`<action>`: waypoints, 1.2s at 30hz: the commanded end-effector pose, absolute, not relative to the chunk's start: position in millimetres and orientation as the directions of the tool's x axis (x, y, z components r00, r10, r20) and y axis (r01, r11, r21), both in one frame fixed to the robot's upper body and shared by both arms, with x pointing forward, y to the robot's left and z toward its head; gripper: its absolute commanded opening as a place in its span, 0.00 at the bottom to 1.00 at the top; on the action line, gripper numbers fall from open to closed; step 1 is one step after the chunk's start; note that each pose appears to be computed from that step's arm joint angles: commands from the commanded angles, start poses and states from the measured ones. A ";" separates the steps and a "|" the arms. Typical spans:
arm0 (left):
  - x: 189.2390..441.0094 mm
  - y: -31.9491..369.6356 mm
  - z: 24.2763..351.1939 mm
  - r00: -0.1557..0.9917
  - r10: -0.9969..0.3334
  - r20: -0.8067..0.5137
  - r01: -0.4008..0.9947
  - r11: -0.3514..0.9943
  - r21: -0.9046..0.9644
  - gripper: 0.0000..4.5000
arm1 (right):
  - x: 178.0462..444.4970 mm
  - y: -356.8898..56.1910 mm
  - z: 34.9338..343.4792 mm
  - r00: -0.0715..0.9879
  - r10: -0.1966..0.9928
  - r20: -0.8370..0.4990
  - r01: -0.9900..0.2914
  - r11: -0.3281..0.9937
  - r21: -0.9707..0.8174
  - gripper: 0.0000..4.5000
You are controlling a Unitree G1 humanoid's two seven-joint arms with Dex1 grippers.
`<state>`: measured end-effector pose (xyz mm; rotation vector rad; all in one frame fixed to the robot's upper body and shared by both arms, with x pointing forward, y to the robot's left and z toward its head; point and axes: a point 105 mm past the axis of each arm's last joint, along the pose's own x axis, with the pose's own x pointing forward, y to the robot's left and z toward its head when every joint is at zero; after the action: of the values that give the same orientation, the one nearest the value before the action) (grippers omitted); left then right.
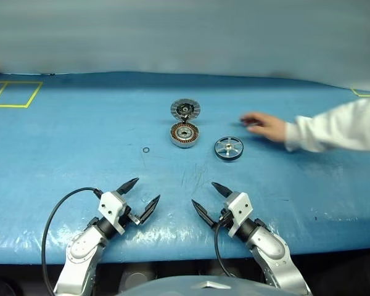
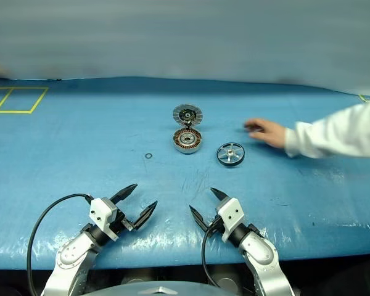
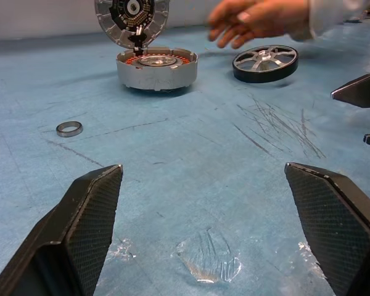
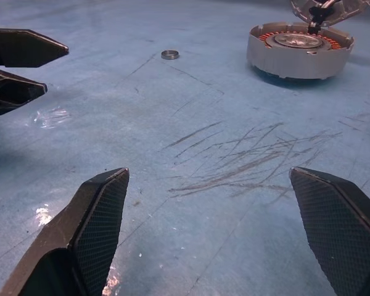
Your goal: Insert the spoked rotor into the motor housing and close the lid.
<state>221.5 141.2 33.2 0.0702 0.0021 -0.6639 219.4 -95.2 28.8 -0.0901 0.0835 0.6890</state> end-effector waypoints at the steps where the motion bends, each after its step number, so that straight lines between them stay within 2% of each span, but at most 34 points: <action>1: 223.6 139.3 39.7 0.778 -0.629 0.000 0.626 0.775 0.082 1.00 | 229.7 -93.5 55.5 0.764 0.640 -0.084 -0.646 0.757 -0.103 0.98; 4: 225.0 137.5 40.3 0.770 -0.638 0.005 0.635 0.768 0.082 1.00 | 239.2 -87.3 79.8 0.719 0.685 -0.116 -0.695 0.707 -0.129 0.98; 9: 228.6 133.5 41.7 0.765 -0.644 0.015 0.641 0.763 0.082 1.00 | 263.3 -77.8 102.0 0.583 0.737 -0.341 -0.812 0.531 -0.241 0.98; 13: 228.0 131.3 39.6 0.760 -0.650 0.013 0.647 0.758 0.078 1.00 | 300.3 -73.2 112.6 0.559 0.663 -0.499 -0.829 0.444 -0.339 0.98; 18: 228.7 130.0 40.0 0.763 -0.645 0.027 0.642 0.763 0.082 1.00 | 345.2 -59.7 120.3 0.568 0.569 -0.595 -0.823 0.407 -0.396 0.98; 24: 226.6 127.1 39.4 0.771 -0.636 0.038 0.632 0.771 0.076 1.00 | 388.7 -41.4 123.6 0.604 0.522 -0.603 -0.797 0.410 -0.443 0.98; 30: 225.5 125.2 41.0 0.777 -0.628 0.051 0.624 0.778 0.076 1.00 | 406.6 -27.2 119.7 0.604 0.524 -0.600 -0.797 0.413 -0.441 0.98; 36: 224.6 123.9 42.3 0.779 -0.624 0.056 0.620 0.781 0.077 1.00 | 413.4 -21.5 105.9 0.583 0.518 -0.626 -0.811 0.413 -0.414 0.98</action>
<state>224.7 129.2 30.9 0.0485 -0.0258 -0.6628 407.8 -24.4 94.5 -0.7560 0.4792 0.8756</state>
